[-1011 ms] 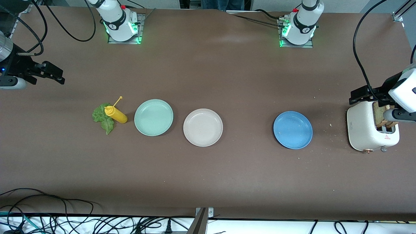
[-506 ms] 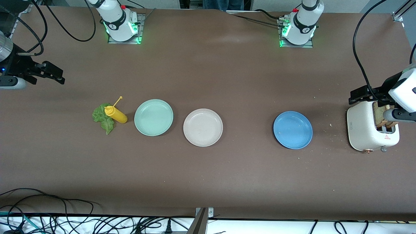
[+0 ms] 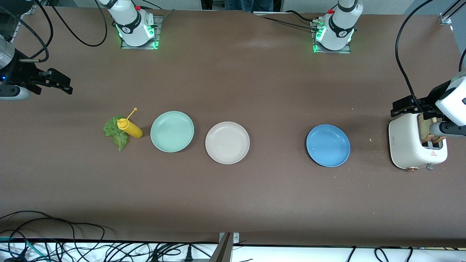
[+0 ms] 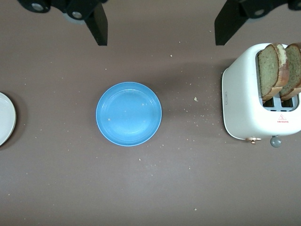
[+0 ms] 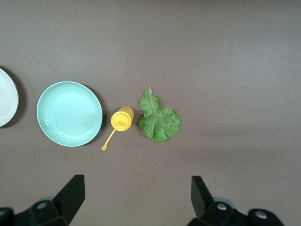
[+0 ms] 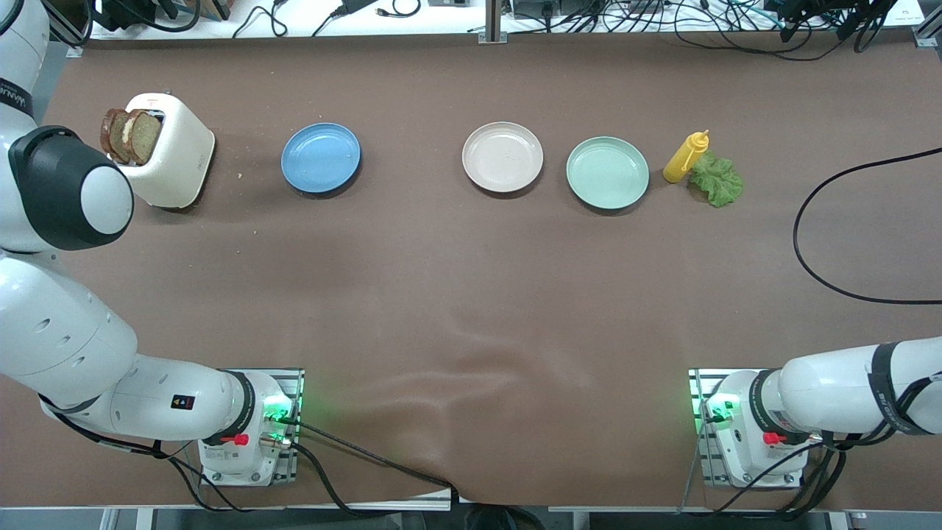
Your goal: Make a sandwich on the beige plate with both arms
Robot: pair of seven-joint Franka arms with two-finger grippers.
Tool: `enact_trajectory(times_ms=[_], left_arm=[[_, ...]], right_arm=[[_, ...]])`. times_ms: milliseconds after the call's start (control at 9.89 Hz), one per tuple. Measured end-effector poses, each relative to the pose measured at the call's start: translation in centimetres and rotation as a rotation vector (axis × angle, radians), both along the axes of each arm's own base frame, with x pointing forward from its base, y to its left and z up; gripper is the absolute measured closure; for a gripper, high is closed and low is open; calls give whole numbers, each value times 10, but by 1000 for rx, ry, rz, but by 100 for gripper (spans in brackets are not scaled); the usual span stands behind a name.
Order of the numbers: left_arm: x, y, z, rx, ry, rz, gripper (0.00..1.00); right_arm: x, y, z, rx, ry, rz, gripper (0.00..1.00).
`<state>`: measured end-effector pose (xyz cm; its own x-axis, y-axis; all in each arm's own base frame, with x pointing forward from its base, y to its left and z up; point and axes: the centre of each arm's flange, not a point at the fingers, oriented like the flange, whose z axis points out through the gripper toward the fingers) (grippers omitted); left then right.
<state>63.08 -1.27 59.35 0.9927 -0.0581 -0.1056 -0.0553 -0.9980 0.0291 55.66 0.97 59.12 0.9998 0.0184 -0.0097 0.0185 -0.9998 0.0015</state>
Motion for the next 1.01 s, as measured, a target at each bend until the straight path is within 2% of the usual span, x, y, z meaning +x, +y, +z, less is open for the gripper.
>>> enact_trajectory(times_ms=[1011], left_arm=[[6, 1, -5, -13, -15, 5, 0]], right_arm=[[-1, 0, 0, 0, 6, 0, 0]])
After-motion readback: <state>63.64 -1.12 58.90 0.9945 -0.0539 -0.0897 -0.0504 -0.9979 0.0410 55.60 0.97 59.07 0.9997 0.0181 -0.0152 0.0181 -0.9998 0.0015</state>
